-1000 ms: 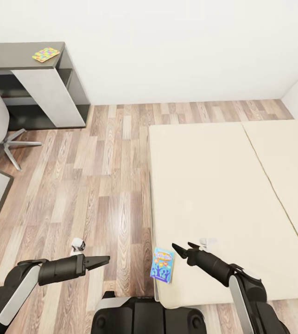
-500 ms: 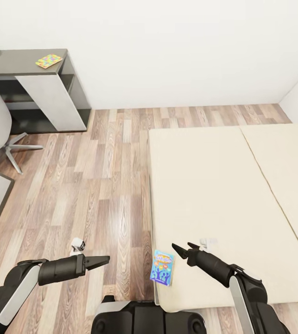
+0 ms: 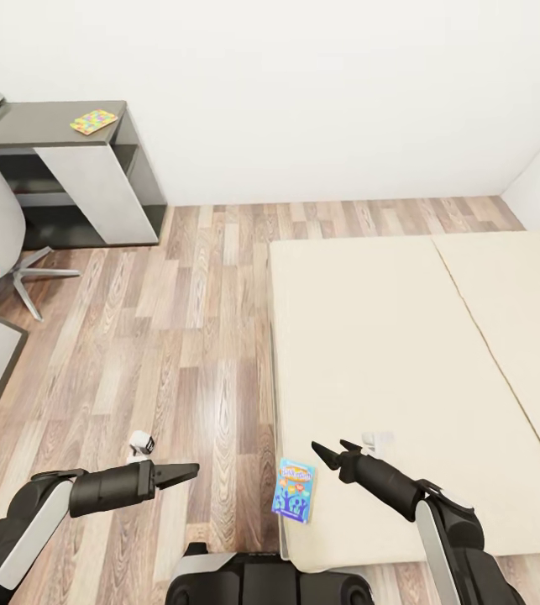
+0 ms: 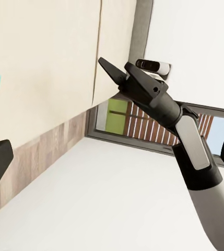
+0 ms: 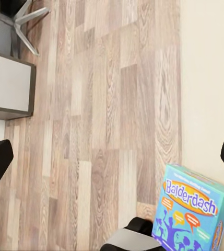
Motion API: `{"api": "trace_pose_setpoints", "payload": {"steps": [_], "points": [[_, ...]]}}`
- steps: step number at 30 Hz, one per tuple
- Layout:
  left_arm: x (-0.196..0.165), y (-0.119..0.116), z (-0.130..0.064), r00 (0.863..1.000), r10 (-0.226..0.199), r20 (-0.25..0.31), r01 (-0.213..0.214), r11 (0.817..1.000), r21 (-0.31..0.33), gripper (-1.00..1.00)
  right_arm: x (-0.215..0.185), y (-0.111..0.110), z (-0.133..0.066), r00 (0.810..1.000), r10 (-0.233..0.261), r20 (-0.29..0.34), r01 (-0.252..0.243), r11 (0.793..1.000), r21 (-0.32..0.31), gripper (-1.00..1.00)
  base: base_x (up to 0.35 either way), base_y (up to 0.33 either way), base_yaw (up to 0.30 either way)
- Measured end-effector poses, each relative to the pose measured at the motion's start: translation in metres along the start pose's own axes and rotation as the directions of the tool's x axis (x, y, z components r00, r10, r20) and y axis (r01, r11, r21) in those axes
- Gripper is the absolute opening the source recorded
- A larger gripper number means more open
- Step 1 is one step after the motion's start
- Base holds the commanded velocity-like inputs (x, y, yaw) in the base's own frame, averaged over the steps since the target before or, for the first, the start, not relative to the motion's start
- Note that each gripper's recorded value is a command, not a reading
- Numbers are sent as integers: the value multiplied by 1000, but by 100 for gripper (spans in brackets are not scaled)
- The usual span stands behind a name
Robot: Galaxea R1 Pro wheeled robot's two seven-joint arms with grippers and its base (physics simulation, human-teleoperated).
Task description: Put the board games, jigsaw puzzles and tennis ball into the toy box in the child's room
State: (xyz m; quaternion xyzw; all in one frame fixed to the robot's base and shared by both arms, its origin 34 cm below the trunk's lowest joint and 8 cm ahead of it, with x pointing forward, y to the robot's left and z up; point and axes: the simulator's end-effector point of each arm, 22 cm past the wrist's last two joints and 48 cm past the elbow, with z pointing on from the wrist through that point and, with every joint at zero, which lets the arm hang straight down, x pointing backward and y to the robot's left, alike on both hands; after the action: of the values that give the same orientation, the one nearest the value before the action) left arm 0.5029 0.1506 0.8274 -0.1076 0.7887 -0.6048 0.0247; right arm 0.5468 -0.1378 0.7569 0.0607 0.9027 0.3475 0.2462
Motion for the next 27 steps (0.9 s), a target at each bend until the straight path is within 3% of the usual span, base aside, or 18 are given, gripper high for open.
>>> {"api": "trace_pose_setpoints", "payload": {"steps": [18, 27], "points": [[-4, -10, -3, 1000, 29, 9, -29, 1000, -2, 100, -9, 7, -4, 1000, -14, 20, 14, 1000, -9, 100, 0, 0, 0], [-2, 2, -8, 1000, 28, 3, -28, 998, -48, 100, -8, 6, -5, 1000, -14, 21, 14, 1000, -6, 100, 0, 0, 0]]}}
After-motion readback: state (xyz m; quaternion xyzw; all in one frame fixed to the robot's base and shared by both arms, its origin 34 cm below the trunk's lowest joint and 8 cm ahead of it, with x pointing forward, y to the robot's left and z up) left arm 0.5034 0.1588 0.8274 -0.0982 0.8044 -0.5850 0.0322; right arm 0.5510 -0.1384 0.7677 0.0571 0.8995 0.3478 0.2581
